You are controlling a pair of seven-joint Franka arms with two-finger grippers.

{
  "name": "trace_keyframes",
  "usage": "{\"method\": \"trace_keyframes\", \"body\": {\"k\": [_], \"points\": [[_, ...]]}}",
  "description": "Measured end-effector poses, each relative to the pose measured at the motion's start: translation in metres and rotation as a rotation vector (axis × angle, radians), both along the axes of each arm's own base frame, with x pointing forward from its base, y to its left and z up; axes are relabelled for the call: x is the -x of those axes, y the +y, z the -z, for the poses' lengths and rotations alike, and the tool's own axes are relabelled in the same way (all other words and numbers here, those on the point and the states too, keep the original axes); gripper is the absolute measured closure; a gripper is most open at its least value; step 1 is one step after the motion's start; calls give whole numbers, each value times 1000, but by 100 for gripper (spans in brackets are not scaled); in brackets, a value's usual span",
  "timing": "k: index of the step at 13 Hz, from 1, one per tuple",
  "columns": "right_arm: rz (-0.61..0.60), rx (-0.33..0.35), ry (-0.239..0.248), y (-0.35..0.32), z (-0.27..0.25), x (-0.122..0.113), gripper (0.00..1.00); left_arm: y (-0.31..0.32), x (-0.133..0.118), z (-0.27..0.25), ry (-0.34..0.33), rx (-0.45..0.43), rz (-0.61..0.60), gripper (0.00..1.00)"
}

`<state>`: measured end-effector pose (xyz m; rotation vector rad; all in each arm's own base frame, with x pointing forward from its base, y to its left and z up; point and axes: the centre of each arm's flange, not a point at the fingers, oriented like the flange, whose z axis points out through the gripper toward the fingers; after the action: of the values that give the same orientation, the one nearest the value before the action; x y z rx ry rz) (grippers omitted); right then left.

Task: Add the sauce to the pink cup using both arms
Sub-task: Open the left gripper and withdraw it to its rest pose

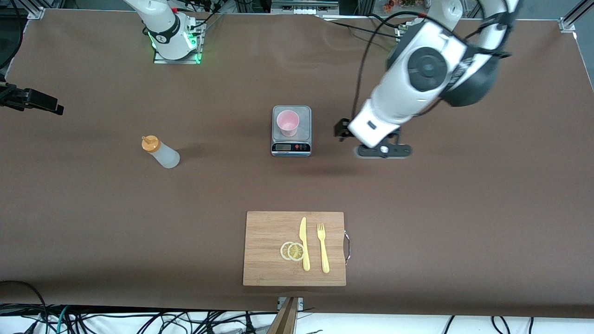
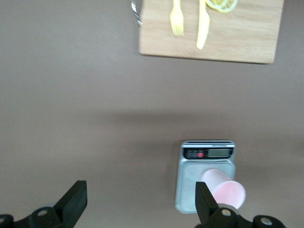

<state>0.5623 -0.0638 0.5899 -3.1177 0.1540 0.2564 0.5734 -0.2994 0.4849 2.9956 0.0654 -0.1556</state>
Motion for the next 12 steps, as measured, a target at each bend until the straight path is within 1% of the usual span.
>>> {"method": "trace_keyframes", "body": {"k": [2, 6, 10, 12], "points": [[-1, 0, 0, 0, 0, 0, 0, 56, -12, -23, 2, -11, 37, 0], [-7, 0, 0, 4, 0, 0, 0, 162, -26, -63, 23, -38, -2, 0], [-26, -4, 2, 15, 1, -2, 0, 249, -25, -85, 18, -50, -16, 0], [-29, -14, 10, 18, 7, -5, 0, 272, -19, -92, 38, -56, -8, 0]]}}
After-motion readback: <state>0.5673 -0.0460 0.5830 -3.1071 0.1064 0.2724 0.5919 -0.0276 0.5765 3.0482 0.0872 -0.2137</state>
